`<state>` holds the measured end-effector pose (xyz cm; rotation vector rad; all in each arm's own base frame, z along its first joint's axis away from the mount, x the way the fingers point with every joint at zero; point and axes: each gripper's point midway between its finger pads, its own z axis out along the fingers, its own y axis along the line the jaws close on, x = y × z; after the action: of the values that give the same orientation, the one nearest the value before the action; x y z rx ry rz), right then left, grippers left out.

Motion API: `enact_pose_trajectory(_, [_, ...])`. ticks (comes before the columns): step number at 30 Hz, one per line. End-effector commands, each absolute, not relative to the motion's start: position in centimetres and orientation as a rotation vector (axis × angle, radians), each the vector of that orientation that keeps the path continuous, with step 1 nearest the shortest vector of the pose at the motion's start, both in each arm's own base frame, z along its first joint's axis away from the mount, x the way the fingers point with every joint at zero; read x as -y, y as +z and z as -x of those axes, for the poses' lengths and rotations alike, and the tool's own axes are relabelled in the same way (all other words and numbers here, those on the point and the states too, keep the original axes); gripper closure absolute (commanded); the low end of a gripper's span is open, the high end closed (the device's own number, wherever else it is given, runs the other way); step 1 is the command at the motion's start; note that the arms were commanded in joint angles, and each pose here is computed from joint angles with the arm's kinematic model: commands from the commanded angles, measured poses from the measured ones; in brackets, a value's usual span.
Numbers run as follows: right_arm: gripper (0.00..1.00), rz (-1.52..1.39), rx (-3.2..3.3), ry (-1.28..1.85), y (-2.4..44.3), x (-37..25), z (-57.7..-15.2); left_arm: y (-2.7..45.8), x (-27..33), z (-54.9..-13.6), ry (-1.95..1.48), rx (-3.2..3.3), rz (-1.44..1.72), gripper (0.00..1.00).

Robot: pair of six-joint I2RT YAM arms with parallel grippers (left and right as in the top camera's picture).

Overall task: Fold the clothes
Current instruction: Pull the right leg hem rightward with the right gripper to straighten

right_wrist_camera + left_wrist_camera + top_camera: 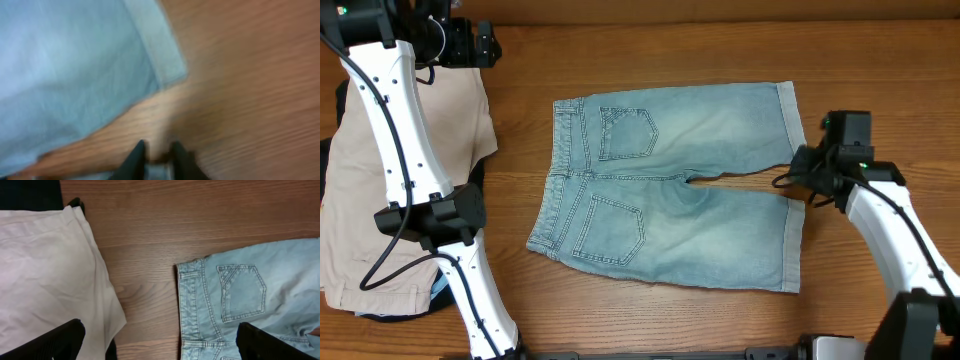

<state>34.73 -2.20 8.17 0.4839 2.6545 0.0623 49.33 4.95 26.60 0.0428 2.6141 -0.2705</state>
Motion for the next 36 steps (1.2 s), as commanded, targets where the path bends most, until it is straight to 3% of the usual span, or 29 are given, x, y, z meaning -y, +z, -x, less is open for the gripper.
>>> enact_pose_trajectory(1, [0.58, -0.490, -2.735, 0.280, 8.0, -0.5, -33.3, 27.4, -4.3, -49.2, -0.282, -2.590, -0.093, 0.00])
enact_pose_trajectory(4, [0.56, -0.586, -2.855, 0.356, 7.1, -1.7, -30.3, 27.4, -4.2, -49.2, -0.282, -2.590, -0.095, 0.00])
enact_pose_trajectory(5, [0.59, -0.597, -2.881, 0.353, 6.9, -1.8, -29.6, 27.4, -4.0, -49.2, -0.283, -2.590, -0.100, 0.00])
enact_pose_trajectory(8, [0.82, -0.607, -2.916, 0.345, 6.5, -1.8, -28.7, 27.4, -3.5, -49.2, -0.288, -2.591, -0.112, 0.00])
enact_pose_trajectory(10, [0.84, -0.596, -2.922, 0.340, 5.9, -1.7, -28.4, 27.3, -3.3, -49.3, -0.290, -2.593, -0.117, 0.00])
enact_pose_trajectory(13, [0.96, -0.607, -2.911, 0.343, 4.5, -1.8, -28.2, 27.2, -2.7, -49.4, -0.313, -2.592, -0.132, 0.00])
enact_pose_trajectory(24, [0.96, -0.770, -2.883, 0.271, -0.4, -0.7, -29.4, 26.9, 0.0, -49.5, -0.380, -2.593, -0.198, 0.00])
enact_pose_trajectory(30, [0.96, -0.932, -2.836, 0.056, -3.3, 2.1, -30.0, 26.5, 1.4, -49.5, -0.387, -2.606, -0.232, 0.00])
enact_pose_trajectory(36, [0.96, -1.000, -2.662, -0.034, -3.3, 4.9, -33.0, 26.2, 1.8, -49.5, -0.332, -2.621, -0.251, 0.00])
